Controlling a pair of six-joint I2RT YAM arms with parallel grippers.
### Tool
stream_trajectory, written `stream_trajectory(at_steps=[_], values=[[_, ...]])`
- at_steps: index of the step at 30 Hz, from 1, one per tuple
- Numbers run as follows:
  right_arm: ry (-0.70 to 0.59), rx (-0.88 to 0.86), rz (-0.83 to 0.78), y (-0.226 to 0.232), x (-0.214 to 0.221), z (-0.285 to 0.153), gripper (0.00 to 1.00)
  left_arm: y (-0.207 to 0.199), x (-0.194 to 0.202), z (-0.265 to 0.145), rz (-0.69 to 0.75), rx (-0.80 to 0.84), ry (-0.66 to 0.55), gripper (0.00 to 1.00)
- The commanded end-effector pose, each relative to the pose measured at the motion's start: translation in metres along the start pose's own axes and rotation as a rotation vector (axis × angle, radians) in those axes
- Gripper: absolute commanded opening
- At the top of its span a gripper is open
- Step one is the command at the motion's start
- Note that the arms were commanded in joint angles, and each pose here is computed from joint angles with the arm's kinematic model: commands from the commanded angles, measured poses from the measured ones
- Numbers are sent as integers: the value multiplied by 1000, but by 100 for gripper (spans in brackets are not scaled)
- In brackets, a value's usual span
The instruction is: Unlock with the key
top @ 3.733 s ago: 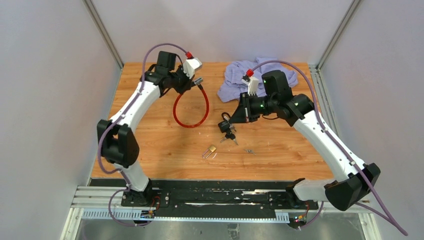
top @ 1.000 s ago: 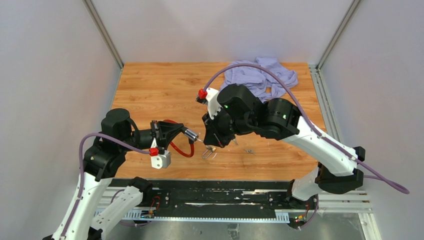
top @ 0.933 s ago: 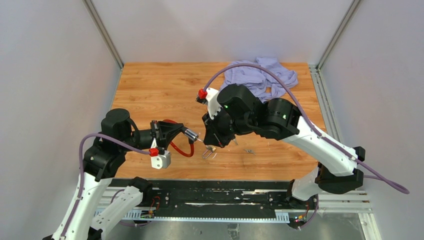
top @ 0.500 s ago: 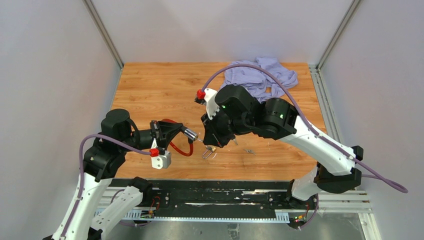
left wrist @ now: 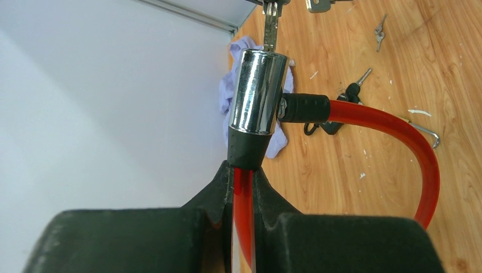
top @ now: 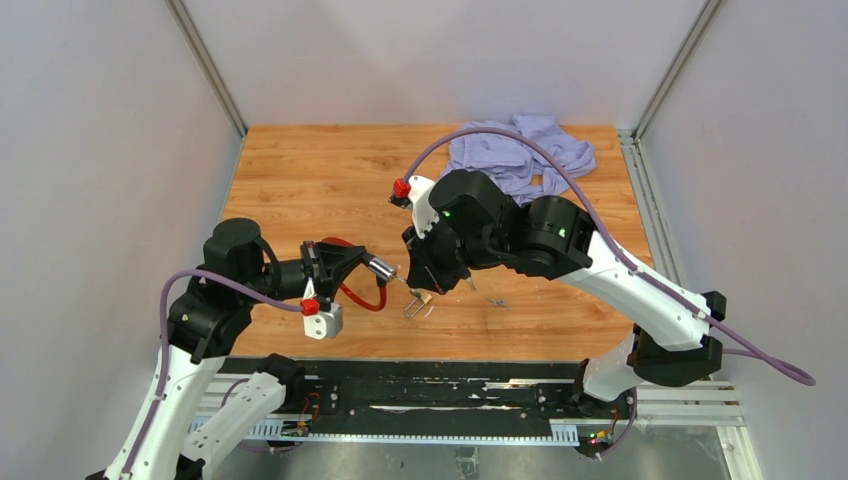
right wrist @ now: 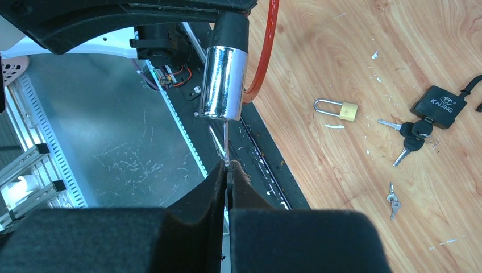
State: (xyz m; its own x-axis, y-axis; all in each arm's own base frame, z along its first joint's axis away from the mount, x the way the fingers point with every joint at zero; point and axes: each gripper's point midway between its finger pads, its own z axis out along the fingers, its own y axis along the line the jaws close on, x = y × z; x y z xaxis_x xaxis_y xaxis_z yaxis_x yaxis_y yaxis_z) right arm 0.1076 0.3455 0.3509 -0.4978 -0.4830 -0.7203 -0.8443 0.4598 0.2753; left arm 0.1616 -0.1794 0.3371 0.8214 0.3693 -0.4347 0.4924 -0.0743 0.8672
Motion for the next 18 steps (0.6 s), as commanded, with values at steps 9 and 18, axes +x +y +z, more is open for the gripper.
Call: stream_trajectory(at_steps=[9, 18], values=[[-59, 2, -27, 4, -13, -5, 1, 4, -7, 0, 33, -14, -22, 0], [-55, 5, -26, 2, -11, 1, 1, 6, -3, -1, 27, -20, 1, 0]])
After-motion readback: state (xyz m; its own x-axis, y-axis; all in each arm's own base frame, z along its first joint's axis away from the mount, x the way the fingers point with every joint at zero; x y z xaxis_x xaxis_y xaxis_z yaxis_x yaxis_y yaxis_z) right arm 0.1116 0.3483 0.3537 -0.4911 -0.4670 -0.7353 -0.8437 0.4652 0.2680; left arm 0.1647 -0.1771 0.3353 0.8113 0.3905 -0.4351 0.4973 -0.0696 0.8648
